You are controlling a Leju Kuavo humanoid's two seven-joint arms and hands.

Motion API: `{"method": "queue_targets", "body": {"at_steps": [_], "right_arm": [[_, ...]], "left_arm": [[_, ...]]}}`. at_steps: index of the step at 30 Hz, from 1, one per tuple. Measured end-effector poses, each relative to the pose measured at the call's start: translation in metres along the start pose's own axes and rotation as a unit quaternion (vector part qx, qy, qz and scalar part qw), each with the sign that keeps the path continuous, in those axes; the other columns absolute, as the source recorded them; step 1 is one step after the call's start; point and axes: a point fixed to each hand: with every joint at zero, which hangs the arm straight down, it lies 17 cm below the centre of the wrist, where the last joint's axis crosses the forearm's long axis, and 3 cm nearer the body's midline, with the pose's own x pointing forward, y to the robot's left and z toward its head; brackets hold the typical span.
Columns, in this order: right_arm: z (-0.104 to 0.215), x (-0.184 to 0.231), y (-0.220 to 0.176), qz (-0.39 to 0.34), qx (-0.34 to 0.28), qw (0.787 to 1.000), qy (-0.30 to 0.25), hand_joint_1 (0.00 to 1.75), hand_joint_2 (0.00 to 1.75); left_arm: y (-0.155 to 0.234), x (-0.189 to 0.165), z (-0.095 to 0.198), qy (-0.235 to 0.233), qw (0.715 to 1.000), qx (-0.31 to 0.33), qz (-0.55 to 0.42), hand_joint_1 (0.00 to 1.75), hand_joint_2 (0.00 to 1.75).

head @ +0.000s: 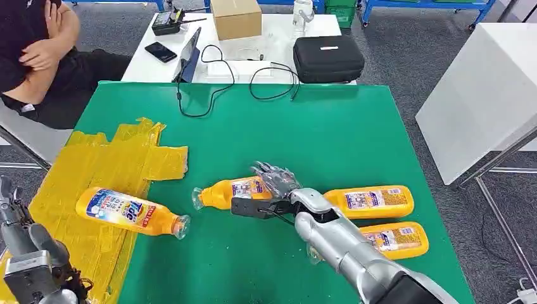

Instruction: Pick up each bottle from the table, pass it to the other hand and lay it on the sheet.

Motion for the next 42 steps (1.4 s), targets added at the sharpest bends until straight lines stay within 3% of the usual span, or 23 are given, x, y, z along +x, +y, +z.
{"method": "queue_targets", "body": {"at_steps": [3, 9, 24, 25, 26, 27, 38, 42], "right_arm": [[-0.002, -0.011, 0.006, 0.035, 0.016, 0.999, 0.028, 0.0, 1.75], [0.003, -0.029, 0.037, 0.119, 0.115, 0.984, 0.06, 0.05, 1.75], [0.003, -0.034, 0.041, 0.145, 0.132, 0.978, 0.068, 0.05, 1.75], [0.003, -0.034, 0.041, 0.145, 0.132, 0.978, 0.068, 0.93, 1.75], [0.003, -0.035, 0.041, 0.146, 0.132, 0.978, 0.068, 1.61, 1.75], [0.003, -0.035, 0.041, 0.146, 0.133, 0.978, 0.068, 1.75, 1.75], [0.004, -0.034, 0.042, 0.141, 0.141, 0.978, 0.06, 1.75, 1.75], [-0.004, -0.017, 0.031, 0.071, 0.085, 0.993, 0.029, 1.75, 1.75]], "left_arm": [[-0.003, 0.004, 0.0, -0.001, 1.0, -0.005, 0.011, 0.0, 0.0], [-0.009, 0.009, -0.003, -0.003, 0.999, -0.01, 0.033, 0.0, 0.0], [-0.008, 0.01, -0.005, -0.001, 0.999, -0.002, 0.037, 0.0, 0.0], [-0.008, 0.009, -0.005, -0.001, 0.999, -0.001, 0.037, 0.0, 0.0], [-0.007, 0.009, -0.005, -0.001, 0.999, -0.001, 0.037, 0.0, 0.0], [-0.007, 0.009, -0.005, -0.001, 0.999, -0.001, 0.037, 0.0, 0.0], [-0.005, 0.011, -0.011, -0.004, 0.999, 0.01, 0.047, 0.0, 0.0], [-0.009, 0.005, -0.009, 0.013, 0.995, -0.002, 0.096, 0.0, 0.0]]}}
